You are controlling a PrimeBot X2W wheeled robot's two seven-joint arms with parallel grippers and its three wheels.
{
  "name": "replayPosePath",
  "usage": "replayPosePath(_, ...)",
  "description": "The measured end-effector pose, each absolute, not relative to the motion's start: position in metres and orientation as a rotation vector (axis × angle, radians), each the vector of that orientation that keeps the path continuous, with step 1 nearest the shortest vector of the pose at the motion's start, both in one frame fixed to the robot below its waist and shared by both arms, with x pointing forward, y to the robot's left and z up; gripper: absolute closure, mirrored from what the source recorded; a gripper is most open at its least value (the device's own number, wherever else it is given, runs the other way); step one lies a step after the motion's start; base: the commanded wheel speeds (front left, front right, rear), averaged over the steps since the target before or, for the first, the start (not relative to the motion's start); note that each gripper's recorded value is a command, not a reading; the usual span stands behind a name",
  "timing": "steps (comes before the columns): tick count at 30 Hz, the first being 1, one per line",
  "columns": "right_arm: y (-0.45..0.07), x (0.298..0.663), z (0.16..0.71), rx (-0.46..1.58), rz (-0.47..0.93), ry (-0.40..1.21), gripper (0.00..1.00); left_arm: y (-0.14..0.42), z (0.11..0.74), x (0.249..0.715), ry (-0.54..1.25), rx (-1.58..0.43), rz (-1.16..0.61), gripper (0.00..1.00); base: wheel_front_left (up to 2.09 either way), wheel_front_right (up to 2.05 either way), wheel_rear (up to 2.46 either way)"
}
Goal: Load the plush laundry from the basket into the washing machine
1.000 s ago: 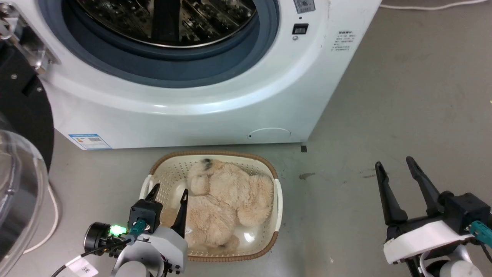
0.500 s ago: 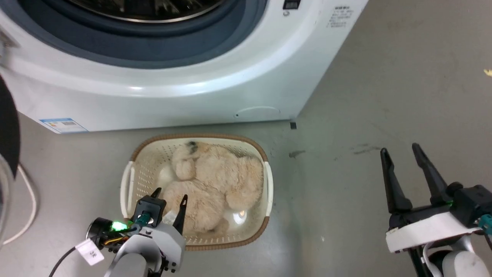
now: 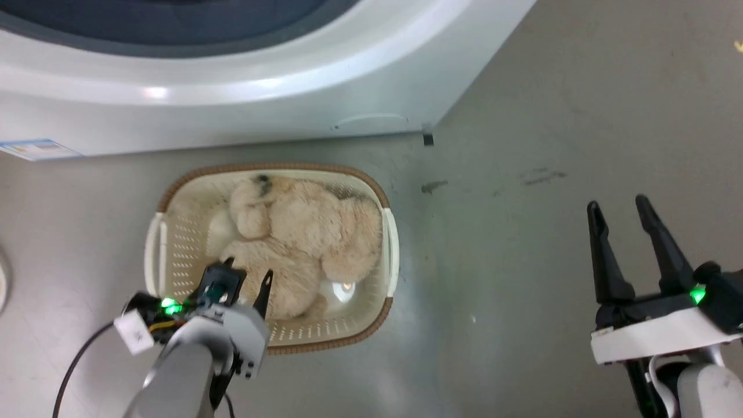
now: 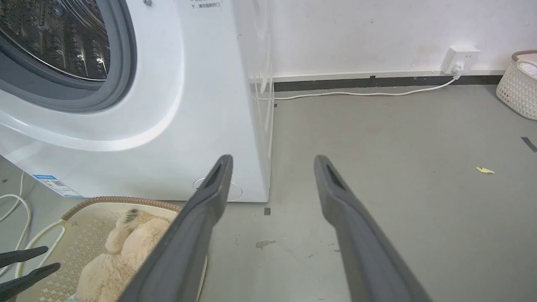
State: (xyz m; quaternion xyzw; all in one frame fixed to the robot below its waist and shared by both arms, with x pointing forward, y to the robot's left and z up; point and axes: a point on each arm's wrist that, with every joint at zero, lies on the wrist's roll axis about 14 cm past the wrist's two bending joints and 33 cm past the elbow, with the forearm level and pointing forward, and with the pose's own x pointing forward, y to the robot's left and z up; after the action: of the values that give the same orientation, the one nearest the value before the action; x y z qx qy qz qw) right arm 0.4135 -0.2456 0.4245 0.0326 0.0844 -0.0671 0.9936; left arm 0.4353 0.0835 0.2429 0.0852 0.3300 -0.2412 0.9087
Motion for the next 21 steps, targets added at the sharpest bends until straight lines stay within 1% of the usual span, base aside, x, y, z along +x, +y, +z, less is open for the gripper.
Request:
replayPosePath(7, -0.252, 0.422, 0.41, 0.069, -0.154, 0.187, 0.0, 0.076, 0.207, 0.442, 0.792, 0.209, -0.548, 0.0, 0.0, 0.0, 0.0)
replayPosePath(16, -0.267, 0.418, 0.386, 0.072, -0.204, 0.241, 0.0, 0.07, 0.152, 0.433, 0.965, 0.291, -0.651, 0.0, 0.0, 0.0, 0.0)
replayPosePath(21, -0.27, 0.422, 0.381, 0.074, -0.213, 0.236, 0.0, 0.068, 0.132, 0.442, 1.005, 0.315, -0.676, 0.0, 0.0, 0.0, 0.0)
